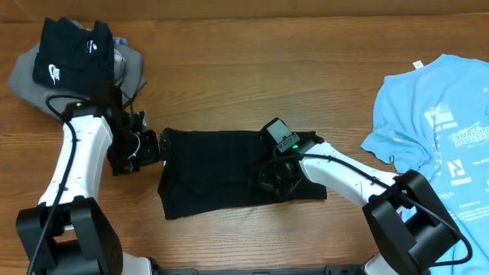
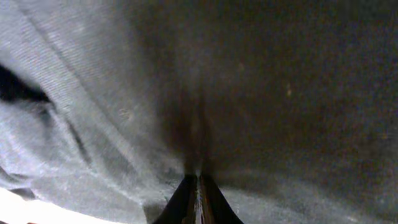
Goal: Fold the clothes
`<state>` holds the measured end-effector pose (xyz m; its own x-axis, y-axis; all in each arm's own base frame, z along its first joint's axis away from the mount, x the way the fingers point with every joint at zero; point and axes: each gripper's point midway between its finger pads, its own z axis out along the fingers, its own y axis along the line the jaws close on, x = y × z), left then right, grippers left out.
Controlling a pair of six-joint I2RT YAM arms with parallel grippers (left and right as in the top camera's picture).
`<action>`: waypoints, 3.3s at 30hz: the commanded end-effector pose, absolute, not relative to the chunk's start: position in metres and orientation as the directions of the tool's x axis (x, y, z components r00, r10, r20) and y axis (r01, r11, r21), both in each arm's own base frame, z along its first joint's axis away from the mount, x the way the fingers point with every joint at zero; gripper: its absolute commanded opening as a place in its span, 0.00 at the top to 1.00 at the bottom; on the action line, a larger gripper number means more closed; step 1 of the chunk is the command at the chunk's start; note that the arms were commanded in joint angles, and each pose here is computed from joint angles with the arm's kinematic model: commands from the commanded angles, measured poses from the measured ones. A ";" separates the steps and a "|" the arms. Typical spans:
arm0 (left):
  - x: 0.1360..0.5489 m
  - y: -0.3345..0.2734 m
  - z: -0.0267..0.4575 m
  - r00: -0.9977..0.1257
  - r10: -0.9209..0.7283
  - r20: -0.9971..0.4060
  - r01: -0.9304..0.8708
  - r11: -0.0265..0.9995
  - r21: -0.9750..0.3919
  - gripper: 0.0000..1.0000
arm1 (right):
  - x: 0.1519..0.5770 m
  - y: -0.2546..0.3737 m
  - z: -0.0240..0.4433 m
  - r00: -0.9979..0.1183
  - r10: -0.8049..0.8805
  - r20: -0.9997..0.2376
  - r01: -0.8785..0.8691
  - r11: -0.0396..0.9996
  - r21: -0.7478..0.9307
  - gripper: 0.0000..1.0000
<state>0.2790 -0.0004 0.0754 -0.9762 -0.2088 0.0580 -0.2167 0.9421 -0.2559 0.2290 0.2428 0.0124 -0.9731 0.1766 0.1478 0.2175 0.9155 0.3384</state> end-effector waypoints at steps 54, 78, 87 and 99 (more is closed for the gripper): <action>0.301 -0.146 0.137 -0.990 0.097 -0.098 0.116 0.972 -0.206 0.96 | 0.271 0.148 0.088 -0.924 0.379 0.046 0.372 0.866 0.335 0.83; 0.280 -0.191 0.140 -0.978 0.152 -0.144 0.168 0.980 -0.107 0.36 | 0.273 0.136 0.086 -0.926 0.375 0.038 0.367 0.874 0.318 0.79; 0.313 -0.155 0.126 -0.980 0.103 -0.172 0.122 0.987 -0.106 0.30 | 0.272 0.136 0.086 -0.926 0.375 0.042 0.368 0.875 0.315 0.79; 0.228 -0.213 0.075 -0.964 0.247 0.097 0.196 0.910 -0.366 0.96 | 0.271 0.135 0.086 -0.926 0.375 0.046 0.370 0.875 0.312 0.79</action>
